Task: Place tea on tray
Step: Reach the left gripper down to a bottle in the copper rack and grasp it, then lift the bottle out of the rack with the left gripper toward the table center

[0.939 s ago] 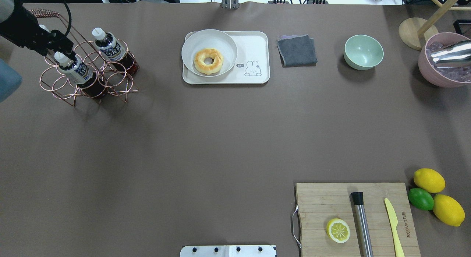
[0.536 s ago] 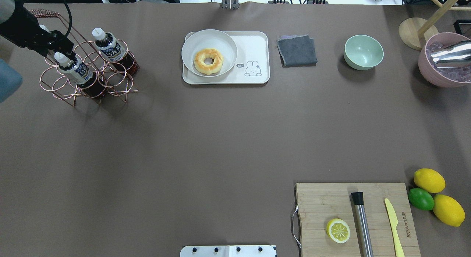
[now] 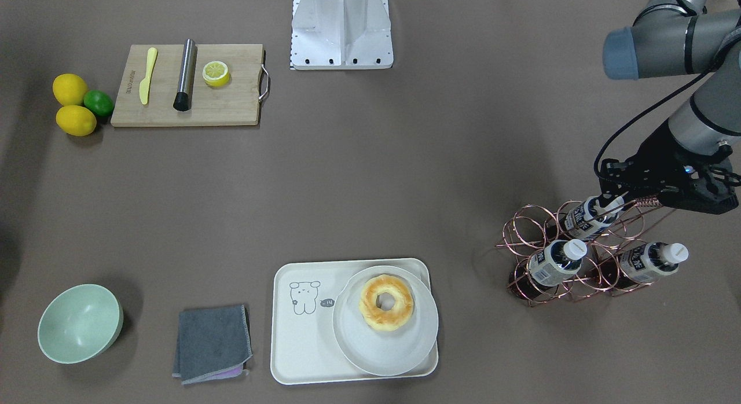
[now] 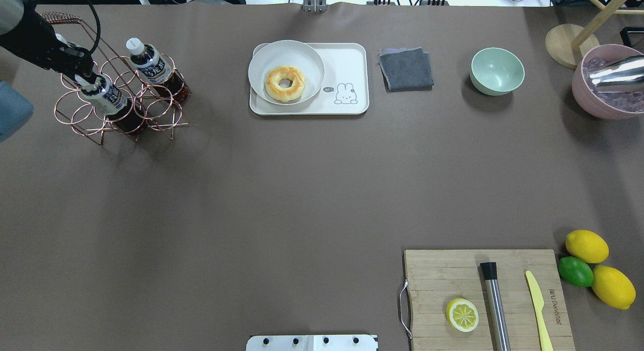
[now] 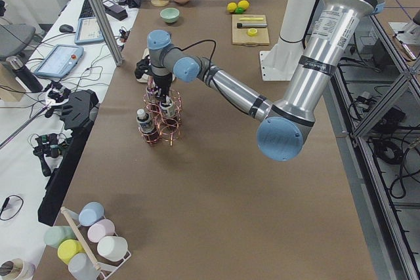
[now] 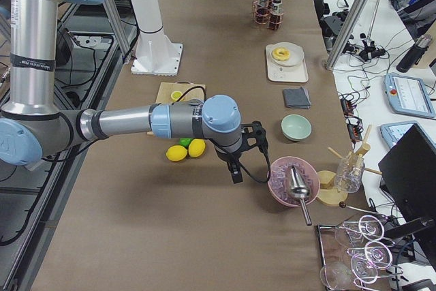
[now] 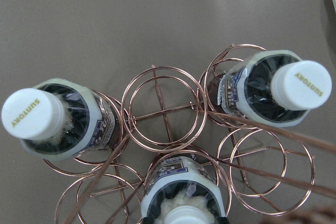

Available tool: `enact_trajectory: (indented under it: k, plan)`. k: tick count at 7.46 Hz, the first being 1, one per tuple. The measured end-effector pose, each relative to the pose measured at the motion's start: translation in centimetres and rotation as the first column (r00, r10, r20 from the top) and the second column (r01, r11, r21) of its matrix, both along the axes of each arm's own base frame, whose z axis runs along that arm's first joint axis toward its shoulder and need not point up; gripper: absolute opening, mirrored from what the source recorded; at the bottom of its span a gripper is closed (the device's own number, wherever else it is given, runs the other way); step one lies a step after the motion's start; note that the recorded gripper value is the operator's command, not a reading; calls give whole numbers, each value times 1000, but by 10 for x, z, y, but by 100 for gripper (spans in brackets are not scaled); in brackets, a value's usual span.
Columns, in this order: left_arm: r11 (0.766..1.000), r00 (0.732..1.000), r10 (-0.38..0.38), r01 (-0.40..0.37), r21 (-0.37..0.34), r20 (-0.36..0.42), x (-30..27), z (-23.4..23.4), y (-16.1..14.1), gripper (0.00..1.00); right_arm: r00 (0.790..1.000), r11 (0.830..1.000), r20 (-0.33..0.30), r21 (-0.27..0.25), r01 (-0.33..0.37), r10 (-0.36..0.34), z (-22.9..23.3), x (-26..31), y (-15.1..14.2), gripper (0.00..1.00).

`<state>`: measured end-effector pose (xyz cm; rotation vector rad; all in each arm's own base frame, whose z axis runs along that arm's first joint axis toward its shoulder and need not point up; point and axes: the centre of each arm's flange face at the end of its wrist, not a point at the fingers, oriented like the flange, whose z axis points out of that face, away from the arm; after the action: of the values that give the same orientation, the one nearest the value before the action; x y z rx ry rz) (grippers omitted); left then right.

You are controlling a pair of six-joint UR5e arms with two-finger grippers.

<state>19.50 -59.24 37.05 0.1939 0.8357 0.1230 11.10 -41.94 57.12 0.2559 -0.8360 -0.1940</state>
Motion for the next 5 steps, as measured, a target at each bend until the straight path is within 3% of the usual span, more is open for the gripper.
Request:
enact_trajectory:
  k: [2,5]
  plan:
    - [1000,1000,-16,16,9,-9,-15,-17,4,0,1000,1000,0,1,-1,1,-1,0,-1,100]
    - [998,998,-56,56,4,-4,-51,-78,19,0,1000,1000,1,-1,-1,1,0,0,-1,100]
